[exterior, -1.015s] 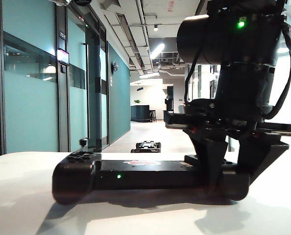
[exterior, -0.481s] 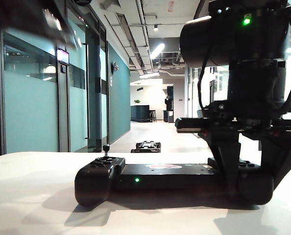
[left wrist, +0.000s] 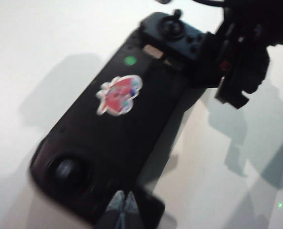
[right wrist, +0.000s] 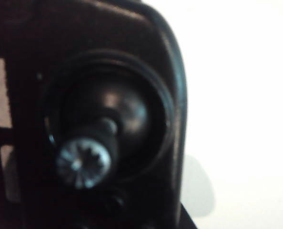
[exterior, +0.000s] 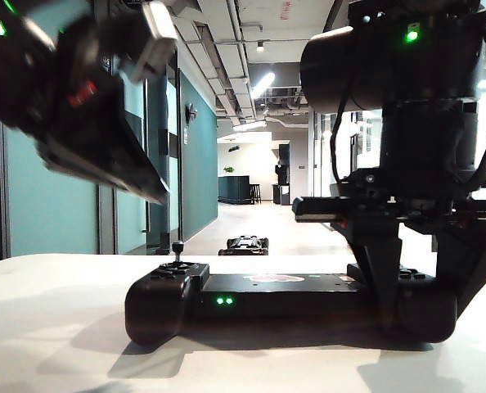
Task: Push the left joystick on the remote control sitting on the white table forward to make the robot dog walk in a straight line until it approaches the door.
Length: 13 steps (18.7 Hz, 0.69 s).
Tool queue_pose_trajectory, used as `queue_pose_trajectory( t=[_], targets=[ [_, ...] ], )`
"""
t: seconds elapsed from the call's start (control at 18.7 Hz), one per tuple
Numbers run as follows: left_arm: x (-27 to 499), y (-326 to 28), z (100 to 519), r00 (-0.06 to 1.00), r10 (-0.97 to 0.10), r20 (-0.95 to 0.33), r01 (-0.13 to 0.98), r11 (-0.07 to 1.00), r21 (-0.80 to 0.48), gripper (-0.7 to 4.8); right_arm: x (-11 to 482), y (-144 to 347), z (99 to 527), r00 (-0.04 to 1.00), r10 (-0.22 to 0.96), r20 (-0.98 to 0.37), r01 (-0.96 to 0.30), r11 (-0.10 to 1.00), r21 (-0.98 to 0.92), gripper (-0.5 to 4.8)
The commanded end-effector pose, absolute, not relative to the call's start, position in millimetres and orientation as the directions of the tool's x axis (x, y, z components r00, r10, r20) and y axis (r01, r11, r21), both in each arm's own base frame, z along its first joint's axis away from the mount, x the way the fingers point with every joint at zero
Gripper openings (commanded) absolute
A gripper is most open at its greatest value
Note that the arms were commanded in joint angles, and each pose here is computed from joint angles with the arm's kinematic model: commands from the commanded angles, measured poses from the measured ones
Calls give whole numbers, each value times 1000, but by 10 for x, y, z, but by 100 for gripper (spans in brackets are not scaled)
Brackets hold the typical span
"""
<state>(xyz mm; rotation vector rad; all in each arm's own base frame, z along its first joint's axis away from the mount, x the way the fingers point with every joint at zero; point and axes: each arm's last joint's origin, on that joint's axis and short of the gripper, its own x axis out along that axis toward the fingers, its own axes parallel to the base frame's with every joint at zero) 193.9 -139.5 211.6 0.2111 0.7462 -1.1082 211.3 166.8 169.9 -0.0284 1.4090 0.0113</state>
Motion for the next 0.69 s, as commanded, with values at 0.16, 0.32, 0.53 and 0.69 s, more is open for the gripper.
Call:
queue_pose_trajectory(
  t=[0.16, 0.32, 0.53, 0.69],
  targets=[
    [2104, -1514, 1928, 203, -761, -616, 892, 403, -204, -5, 2100, 1658, 1693, 151, -19, -988, -14, 1000, -22, 134],
    [2159, -1547, 1847, 203, -759, -619, 894, 402, -200, -5, 2099, 1658, 1692, 151, -19, -988, -14, 1000, -22, 134],
    [2225, -1585, 1769, 214, -760, -613, 895, 404, -190, -5, 2099, 1658, 1692, 151, -19, -988, -14, 1000, -22, 134],
    [2251, -1598, 1705, 212, -751, -625, 893, 409, -189, -5, 2099, 1657, 1692, 150, -20, -988, -14, 1000, -22, 134]
  ],
)
